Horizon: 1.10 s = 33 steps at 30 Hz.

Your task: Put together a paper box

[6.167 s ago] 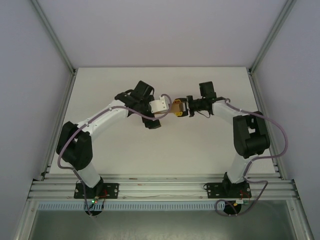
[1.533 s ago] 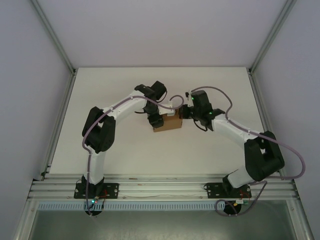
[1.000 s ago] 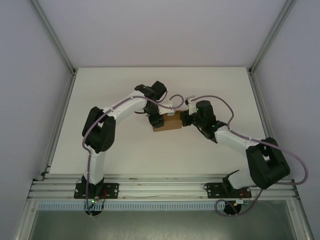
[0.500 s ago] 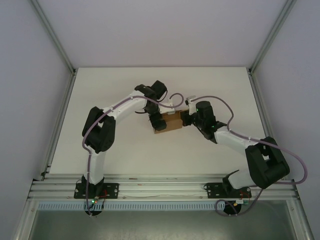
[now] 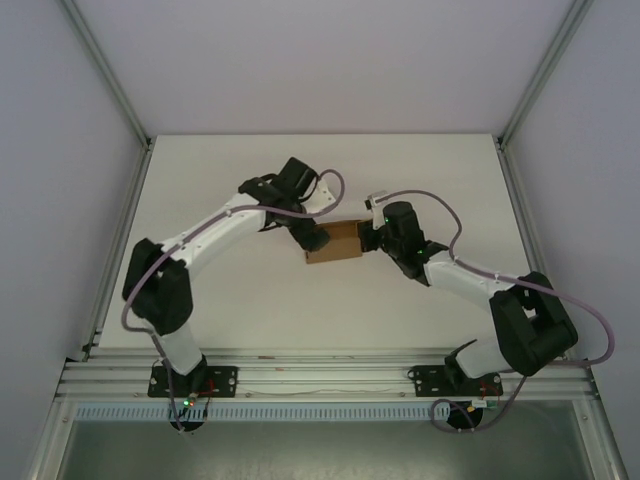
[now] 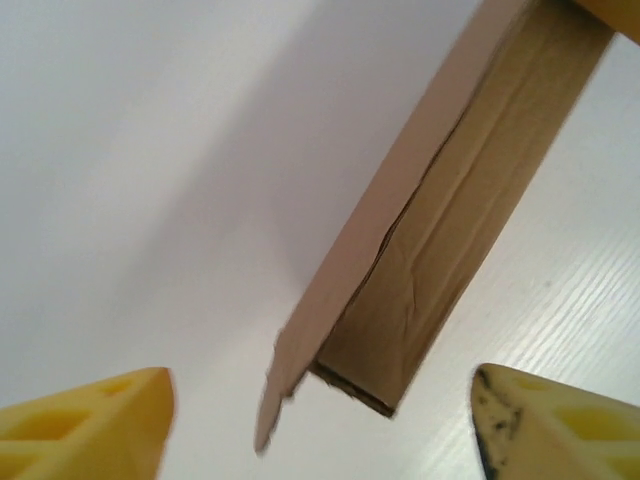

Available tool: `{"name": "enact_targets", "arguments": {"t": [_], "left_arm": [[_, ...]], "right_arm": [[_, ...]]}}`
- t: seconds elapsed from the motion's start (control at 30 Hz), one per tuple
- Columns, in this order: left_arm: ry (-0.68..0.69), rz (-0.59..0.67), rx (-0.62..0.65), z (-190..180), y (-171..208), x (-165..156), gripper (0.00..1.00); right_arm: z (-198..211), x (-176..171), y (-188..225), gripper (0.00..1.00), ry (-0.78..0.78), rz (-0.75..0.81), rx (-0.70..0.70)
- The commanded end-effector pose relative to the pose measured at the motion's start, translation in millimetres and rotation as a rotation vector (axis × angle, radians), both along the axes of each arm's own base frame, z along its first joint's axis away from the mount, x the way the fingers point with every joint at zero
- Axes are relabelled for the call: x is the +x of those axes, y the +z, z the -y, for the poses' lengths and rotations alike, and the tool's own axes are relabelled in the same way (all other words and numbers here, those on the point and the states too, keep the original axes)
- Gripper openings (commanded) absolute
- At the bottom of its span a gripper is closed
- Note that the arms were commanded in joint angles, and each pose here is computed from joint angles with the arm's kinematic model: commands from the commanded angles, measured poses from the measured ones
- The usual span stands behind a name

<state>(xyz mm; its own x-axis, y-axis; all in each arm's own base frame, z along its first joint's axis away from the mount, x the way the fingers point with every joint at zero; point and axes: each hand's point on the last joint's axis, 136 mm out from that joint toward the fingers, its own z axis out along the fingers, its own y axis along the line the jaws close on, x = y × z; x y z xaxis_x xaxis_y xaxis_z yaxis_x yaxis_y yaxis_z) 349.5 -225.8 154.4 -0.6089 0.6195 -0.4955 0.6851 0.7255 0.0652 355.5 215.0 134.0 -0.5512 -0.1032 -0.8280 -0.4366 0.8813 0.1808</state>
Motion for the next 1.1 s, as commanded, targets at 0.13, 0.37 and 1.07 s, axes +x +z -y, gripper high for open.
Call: {"name": "enact_targets", "arguments": {"t": [0.13,0.37,1.07], "left_arm": [[0.167,0.003,-0.079,-10,7,7,0.47],[0.197,-0.003,-0.053,-20,-4,25,0.47],[0.238,-0.170,-0.207,1,-7,20,0.00]], "right_arm": [[10,-23,-51,0.08,-0.007,-0.190,-0.123],[9,-24,-48,0.08,0.002,-0.190,-0.129],[9,-32,-52,0.08,-0.005,-0.211,-0.168]]}}
